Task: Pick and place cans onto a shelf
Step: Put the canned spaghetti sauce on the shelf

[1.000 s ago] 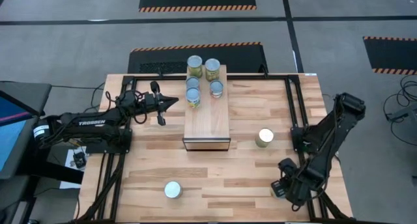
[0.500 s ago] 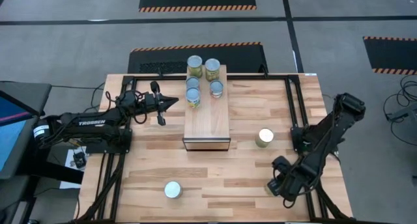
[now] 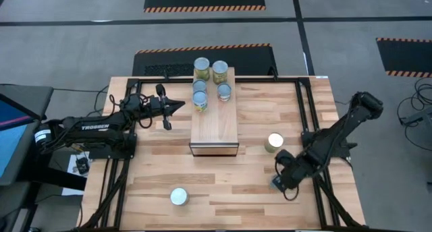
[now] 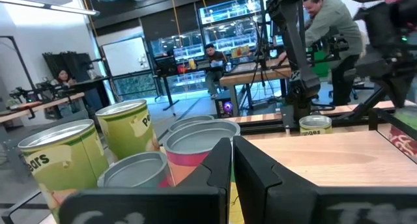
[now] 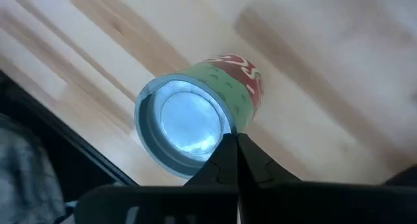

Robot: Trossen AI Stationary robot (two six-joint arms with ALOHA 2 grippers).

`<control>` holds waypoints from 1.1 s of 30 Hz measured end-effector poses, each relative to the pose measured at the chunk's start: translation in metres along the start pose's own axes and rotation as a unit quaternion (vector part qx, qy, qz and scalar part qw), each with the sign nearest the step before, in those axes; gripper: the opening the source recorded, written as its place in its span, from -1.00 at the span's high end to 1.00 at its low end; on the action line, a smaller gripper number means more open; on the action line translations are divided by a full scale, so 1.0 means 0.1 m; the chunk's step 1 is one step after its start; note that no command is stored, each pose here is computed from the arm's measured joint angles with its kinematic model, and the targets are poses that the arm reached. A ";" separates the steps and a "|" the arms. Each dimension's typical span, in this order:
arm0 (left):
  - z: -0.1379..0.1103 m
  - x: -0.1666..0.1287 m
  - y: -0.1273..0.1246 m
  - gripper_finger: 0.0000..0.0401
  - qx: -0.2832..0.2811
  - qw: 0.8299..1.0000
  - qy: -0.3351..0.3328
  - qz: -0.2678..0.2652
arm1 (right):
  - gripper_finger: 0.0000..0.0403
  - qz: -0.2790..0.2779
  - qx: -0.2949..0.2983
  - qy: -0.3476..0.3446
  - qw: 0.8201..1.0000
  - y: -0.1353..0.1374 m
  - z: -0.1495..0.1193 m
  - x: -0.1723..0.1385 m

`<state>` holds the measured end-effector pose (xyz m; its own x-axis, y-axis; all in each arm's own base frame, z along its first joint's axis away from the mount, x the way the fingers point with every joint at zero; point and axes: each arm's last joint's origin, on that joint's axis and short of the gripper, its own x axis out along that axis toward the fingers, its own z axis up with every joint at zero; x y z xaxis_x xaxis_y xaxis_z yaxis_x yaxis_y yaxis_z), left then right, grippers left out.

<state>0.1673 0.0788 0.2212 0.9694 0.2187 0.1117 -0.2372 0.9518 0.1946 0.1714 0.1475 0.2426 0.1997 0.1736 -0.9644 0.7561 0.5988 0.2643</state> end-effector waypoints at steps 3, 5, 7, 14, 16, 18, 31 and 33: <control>0.00 0.00 0.00 0.97 0.002 1.000 0.000 0.000 | 0.98 0.023 -0.014 -0.011 1.000 -0.04 0.16 -0.14; 0.00 0.00 0.00 0.97 0.002 1.000 0.000 0.000 | 0.98 0.043 -0.032 -0.022 0.998 -0.03 0.27 -0.28; 0.00 0.00 0.00 0.97 0.002 1.000 0.000 0.001 | 0.98 0.067 -0.055 -0.038 0.995 -0.02 0.40 -0.45; 0.00 0.00 0.00 0.97 0.002 1.000 0.000 0.001 | 0.98 0.149 -0.145 -0.137 0.969 0.06 0.84 -1.14; 0.00 0.00 0.00 0.97 0.002 1.000 0.000 0.000 | 0.97 0.166 -0.151 -0.167 0.960 0.06 0.95 -1.34; 0.00 0.00 0.00 0.97 0.004 1.000 0.000 0.001 | 0.98 0.178 -0.146 -0.197 0.953 0.03 1.06 -1.52; 0.00 0.00 0.00 0.97 0.004 1.000 -0.001 0.001 | 0.99 0.185 -0.043 -0.223 0.956 -0.09 2.25 -1.78; 0.00 0.00 0.00 0.97 0.004 1.000 -0.001 0.000 | 0.98 0.187 -0.043 -0.199 0.961 -0.06 2.44 -1.73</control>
<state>0.1674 0.0787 0.2215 0.9691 0.2191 0.1132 -0.2384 0.9498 0.2027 0.2844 -0.0768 0.4048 0.6831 0.0875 -0.7250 0.5335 0.6182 0.5772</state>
